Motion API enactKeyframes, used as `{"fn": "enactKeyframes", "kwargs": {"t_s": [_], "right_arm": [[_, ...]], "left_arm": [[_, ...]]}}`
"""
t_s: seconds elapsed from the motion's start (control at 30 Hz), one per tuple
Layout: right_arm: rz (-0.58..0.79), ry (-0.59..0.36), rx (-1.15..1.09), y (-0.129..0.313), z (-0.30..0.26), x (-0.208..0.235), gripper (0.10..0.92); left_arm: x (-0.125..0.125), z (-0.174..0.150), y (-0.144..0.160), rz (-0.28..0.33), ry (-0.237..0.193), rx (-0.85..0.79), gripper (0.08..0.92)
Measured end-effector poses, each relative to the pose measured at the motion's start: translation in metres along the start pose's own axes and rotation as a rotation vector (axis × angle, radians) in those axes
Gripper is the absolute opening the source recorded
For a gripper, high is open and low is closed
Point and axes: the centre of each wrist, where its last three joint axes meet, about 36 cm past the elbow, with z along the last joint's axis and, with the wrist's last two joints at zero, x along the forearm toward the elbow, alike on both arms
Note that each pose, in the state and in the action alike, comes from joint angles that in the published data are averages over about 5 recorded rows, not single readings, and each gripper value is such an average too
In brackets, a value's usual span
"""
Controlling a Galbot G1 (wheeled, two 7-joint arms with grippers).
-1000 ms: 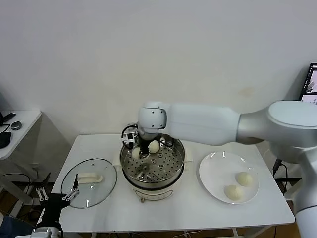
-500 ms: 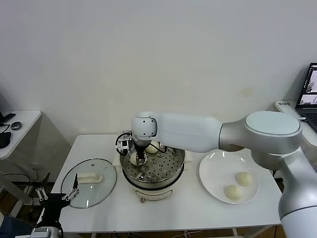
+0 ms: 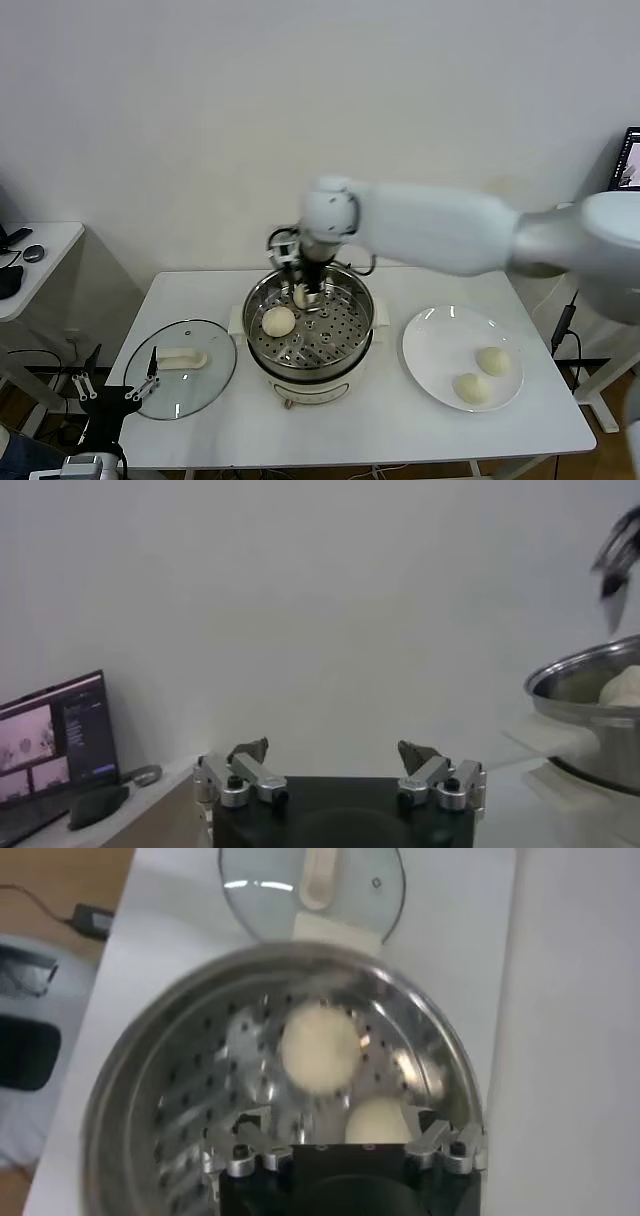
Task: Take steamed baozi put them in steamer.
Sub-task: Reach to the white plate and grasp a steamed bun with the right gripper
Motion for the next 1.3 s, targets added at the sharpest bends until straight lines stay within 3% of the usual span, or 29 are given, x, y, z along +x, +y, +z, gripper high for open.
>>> {"fn": "enactKeyframes", "kwargs": {"t_s": [0.27, 0.57, 1.3], "right_arm": [[-0.041, 0.051, 0.019, 0.048, 0.112, 0.019, 0.823], [-0.076, 0.123, -0.024, 0.108, 0.205, -0.012, 0.823], [-0.191, 0.165, -0.102, 0.169, 0.268, -0.127, 0.823]], "left_arm": [[0.002, 0.000, -0.002, 0.011, 0.002, -0.003, 0.823], [0.002, -0.002, 0.000, 0.006, -0.002, -0.011, 0.823], [0.009, 0.002, 0.007, -0.022, 0.027, -0.018, 0.823]]}}
